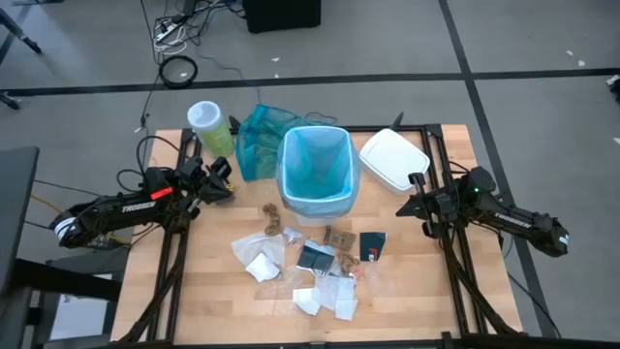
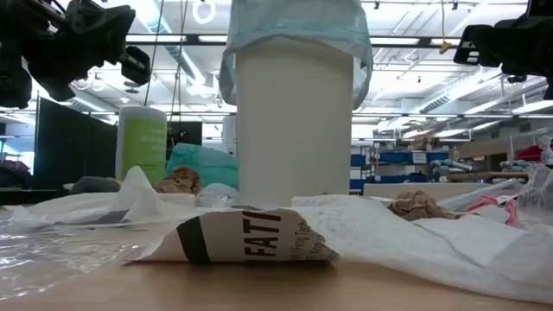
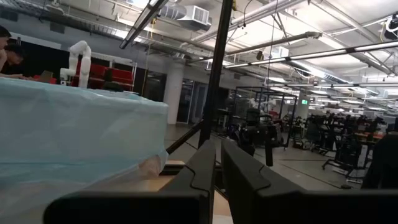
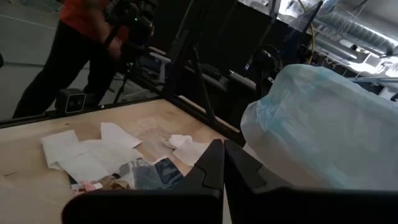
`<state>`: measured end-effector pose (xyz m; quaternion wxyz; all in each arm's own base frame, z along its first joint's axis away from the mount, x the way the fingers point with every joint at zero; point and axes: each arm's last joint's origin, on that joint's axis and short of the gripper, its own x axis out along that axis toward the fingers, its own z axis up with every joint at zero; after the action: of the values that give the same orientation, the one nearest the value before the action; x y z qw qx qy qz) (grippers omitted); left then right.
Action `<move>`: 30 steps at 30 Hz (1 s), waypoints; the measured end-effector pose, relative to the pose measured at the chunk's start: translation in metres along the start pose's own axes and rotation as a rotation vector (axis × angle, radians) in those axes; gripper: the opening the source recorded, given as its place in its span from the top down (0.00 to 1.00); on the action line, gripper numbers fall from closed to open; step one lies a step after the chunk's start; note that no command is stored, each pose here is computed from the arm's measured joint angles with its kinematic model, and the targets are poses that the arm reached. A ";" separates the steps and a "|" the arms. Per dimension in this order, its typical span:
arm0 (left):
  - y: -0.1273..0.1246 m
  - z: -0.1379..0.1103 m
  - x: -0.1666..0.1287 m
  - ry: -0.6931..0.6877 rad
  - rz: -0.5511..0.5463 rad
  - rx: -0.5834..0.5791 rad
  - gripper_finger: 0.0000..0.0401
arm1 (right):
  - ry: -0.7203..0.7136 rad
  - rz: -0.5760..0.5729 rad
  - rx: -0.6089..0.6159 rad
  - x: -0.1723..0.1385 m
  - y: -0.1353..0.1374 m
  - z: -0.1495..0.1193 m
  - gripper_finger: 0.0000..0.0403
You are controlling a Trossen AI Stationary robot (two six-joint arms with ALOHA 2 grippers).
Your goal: Place trash/remove bag and relplace
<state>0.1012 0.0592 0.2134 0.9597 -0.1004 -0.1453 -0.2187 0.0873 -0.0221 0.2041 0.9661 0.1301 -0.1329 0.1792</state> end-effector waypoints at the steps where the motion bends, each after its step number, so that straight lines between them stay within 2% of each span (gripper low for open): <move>1: 0.000 0.000 0.000 0.000 0.000 0.000 0.91 | 0.000 0.001 0.000 0.000 0.000 0.000 1.00; 27: 0.001 -0.001 0.000 0.002 0.004 -0.007 0.91 | 0.000 0.001 0.000 0.000 0.000 0.000 1.00; 30: 0.002 0.000 0.000 -0.025 0.032 -0.008 0.91 | 0.000 0.001 0.000 0.000 0.000 0.000 1.00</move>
<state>0.1021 0.0608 0.2131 0.9607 -0.1091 -0.1548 -0.2028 0.0872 -0.0221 0.2041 0.9660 0.1300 -0.1330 0.1797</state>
